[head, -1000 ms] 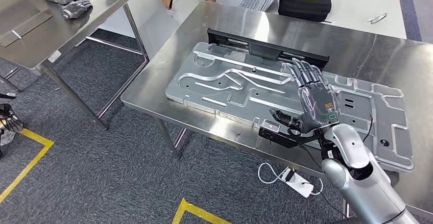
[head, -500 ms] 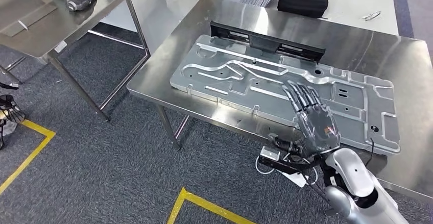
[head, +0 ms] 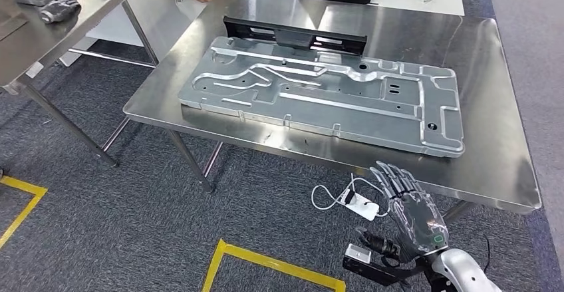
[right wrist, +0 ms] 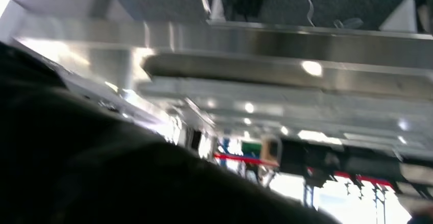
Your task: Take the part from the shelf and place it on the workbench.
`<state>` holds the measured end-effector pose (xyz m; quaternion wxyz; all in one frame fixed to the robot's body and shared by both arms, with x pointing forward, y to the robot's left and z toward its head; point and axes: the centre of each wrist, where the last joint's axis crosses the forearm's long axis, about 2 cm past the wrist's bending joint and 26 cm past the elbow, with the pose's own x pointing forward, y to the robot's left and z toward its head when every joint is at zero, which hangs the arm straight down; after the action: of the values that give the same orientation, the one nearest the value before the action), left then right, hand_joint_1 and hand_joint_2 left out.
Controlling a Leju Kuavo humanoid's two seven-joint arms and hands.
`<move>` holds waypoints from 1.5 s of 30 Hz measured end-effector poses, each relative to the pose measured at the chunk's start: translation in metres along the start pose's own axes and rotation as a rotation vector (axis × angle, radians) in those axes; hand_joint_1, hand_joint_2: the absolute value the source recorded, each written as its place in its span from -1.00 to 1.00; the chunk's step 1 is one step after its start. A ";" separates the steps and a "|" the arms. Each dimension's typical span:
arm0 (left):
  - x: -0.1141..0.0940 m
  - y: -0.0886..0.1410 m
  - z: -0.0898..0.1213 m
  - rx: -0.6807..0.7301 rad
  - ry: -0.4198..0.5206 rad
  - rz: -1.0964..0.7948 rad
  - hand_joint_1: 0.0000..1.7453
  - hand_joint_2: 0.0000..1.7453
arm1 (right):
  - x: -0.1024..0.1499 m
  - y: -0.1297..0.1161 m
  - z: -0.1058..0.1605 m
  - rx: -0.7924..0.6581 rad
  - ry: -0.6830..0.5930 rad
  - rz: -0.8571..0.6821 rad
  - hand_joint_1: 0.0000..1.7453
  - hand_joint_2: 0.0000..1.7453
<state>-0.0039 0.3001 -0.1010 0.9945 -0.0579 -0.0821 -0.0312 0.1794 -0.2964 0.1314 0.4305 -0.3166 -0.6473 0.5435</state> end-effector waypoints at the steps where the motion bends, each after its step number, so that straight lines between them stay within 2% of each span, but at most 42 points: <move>1: 0.000 0.000 0.000 0.000 0.000 0.000 -1.00 -1.00 | 0.001 0.002 0.003 0.015 0.015 -0.018 -1.00 -1.00; 7: 0.005 0.002 0.000 0.018 -0.034 -0.004 -1.00 -1.00 | 0.006 0.018 0.027 0.113 0.178 -0.160 -1.00 -1.00; 16: 0.006 -0.006 -0.002 0.025 -0.041 -0.006 -1.00 -1.00 | 0.004 0.025 0.042 0.170 0.250 -0.189 -1.00 -1.00; 21: 0.008 -0.009 -0.004 0.043 -0.040 -0.009 -1.00 -1.00 | -0.008 0.039 0.054 0.257 0.423 -0.340 -1.00 -1.00; 23: 0.009 -0.008 -0.005 0.044 -0.038 -0.010 -1.00 -1.00 | -0.031 0.058 0.063 0.316 0.527 -0.433 -1.00 -1.00; 27: 0.005 -0.007 -0.006 0.058 -0.031 -0.013 -1.00 -1.00 | -0.093 0.124 0.100 0.457 0.739 -0.660 -1.00 -1.00; 30: 0.000 -0.005 -0.007 0.074 -0.030 -0.023 -1.00 -1.00 | -0.109 0.166 0.134 0.562 0.943 -0.899 -1.00 -1.00; 32: -0.001 -0.003 -0.007 0.088 -0.034 -0.030 -1.00 -1.00 | -0.097 0.189 0.152 0.617 1.114 -1.051 -1.00 -1.00; 34: -0.001 -0.001 -0.008 0.097 -0.041 -0.027 -1.00 -1.00 | -0.074 0.208 0.162 0.616 1.267 -1.181 -1.00 -1.00; 37: -0.001 0.003 -0.009 0.101 -0.044 -0.019 -1.00 -1.00 | -0.033 0.230 0.154 0.548 1.413 -1.340 -1.00 -1.00; 41: 0.003 0.003 -0.010 0.095 -0.047 -0.007 -1.00 -1.00 | 0.007 0.245 0.146 0.523 1.517 -1.437 -1.00 -1.00; 45: 0.001 0.001 -0.010 0.088 -0.040 -0.003 -1.00 -1.00 | 0.021 0.249 0.140 0.549 1.490 -1.454 -1.00 -1.00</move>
<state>-0.0012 0.3003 -0.1104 0.9942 -0.0146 -0.1031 -0.0277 0.0298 -0.2857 -0.1126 0.9928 0.0000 -0.1108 -0.0456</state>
